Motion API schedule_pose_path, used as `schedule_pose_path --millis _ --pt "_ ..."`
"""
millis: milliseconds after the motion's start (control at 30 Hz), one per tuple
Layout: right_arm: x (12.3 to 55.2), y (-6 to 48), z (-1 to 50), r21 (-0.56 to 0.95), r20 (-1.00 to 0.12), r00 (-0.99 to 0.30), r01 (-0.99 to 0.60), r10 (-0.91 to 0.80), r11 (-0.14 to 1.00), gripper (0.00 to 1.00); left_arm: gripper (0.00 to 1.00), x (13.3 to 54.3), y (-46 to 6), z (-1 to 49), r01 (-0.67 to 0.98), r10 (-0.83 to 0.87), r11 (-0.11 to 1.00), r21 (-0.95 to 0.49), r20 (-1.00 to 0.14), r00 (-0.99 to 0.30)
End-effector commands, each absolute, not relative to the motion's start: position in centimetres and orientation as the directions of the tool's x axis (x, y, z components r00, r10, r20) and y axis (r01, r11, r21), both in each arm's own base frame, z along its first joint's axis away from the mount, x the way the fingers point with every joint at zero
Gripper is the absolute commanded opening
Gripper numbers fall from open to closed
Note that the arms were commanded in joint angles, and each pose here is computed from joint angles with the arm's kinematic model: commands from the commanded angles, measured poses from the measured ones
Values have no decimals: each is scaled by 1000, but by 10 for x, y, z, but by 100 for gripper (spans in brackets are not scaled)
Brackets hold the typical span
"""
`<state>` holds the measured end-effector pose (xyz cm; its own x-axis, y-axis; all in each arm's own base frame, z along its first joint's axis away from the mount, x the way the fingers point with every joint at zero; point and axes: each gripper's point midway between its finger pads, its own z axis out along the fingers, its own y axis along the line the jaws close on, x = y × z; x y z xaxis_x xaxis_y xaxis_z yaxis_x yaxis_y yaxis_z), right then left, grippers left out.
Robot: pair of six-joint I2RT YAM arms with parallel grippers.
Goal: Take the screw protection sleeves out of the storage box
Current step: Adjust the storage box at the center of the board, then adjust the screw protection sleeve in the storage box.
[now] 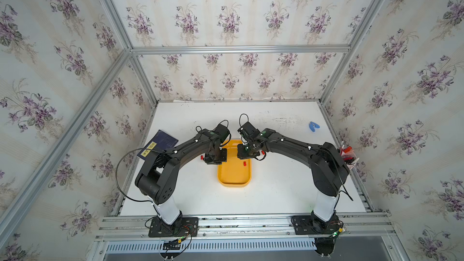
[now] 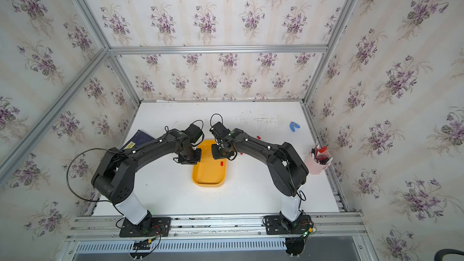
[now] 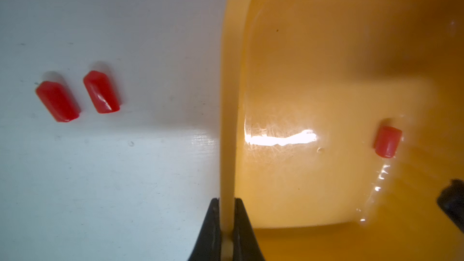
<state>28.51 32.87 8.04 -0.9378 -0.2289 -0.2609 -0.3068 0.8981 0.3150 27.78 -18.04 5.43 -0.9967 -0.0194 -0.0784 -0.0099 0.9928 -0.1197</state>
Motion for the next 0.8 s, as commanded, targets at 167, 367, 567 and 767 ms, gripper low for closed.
schedule_pose_path --millis 167,367,567,767 --pt "289 328 95 299 -297 -930 -304 -215 904 39 34 276 -169 61 -58 -70 994 -96 -123 -990" --pt "290 330 94 300 -298 -929 -311 -221 902 39 45 273 -165 81 -45 -59 994 -95 -152 -987" --pt "302 326 124 344 -360 -917 -302 -172 889 40 47 279 -170 132 35 1 989 -141 -238 -971" --pt "327 282 154 370 -415 -908 -228 -59 900 40 47 278 -207 170 330 250 923 -196 -347 -904"
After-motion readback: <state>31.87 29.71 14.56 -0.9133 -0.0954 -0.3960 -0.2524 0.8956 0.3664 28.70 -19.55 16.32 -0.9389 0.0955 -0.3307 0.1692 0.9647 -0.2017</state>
